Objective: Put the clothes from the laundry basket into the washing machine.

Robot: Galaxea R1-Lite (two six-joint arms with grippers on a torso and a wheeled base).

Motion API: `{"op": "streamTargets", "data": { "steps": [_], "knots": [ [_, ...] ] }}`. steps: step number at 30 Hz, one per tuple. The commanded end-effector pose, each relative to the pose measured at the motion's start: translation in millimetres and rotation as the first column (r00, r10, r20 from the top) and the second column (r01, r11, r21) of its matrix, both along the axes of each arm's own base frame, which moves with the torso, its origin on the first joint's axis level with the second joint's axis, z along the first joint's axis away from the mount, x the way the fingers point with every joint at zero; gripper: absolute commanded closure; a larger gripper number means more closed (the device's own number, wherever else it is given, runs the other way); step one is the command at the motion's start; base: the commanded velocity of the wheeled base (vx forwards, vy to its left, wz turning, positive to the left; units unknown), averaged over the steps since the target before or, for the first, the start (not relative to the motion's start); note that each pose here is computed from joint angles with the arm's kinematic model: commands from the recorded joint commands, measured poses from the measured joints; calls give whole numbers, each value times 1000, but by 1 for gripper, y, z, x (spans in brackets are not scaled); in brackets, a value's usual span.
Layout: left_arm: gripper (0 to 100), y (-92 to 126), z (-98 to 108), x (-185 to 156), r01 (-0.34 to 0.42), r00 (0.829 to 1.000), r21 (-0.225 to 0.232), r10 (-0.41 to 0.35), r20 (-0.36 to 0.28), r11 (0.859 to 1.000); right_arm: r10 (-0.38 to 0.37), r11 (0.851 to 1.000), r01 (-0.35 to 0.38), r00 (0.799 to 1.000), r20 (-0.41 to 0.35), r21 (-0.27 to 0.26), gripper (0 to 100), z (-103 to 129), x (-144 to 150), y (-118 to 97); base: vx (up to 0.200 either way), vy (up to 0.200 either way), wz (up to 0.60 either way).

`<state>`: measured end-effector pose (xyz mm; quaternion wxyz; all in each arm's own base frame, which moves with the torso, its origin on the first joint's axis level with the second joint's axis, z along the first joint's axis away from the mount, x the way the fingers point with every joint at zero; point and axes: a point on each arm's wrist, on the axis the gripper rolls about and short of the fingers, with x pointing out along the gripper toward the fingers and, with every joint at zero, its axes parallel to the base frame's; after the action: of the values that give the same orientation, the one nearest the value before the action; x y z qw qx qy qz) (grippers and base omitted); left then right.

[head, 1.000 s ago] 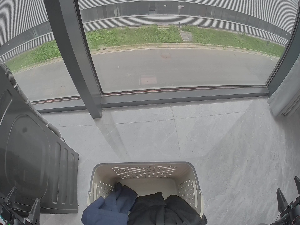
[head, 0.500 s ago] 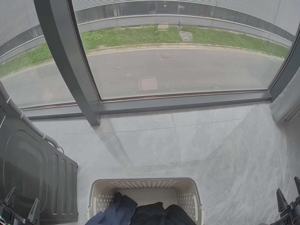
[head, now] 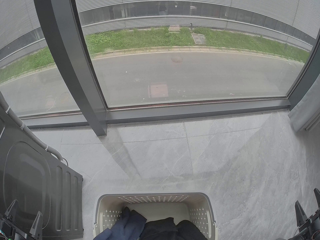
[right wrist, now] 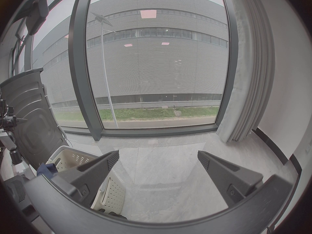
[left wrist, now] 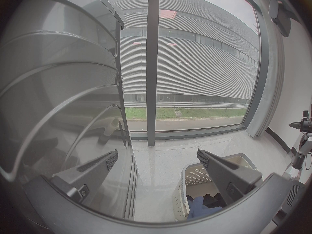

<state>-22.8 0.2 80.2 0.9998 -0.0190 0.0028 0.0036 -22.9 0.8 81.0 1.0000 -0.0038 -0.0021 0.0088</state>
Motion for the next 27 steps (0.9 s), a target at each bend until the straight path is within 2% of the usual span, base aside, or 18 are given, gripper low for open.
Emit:
{"op": "streamTargets", "data": {
  "steps": [1,19,27],
  "knots": [
    [0,0,-4,0,-1,1000,0,1,-5,1000,1,1000,-1,1000,-15,0,0,-4,1,0,0,0,0],
    [0,0,-4,0,1,1000,0,-1,-5,1000,1,1000,-1,1000,-15,0,0,-4,1,0,0,0,0],
    [0,0,-4,0,-1,1000,0,1,-7,1000,1,1000,-1,1000,-15,0,0,-4,1,0,-200,0,0]
  ]
}}
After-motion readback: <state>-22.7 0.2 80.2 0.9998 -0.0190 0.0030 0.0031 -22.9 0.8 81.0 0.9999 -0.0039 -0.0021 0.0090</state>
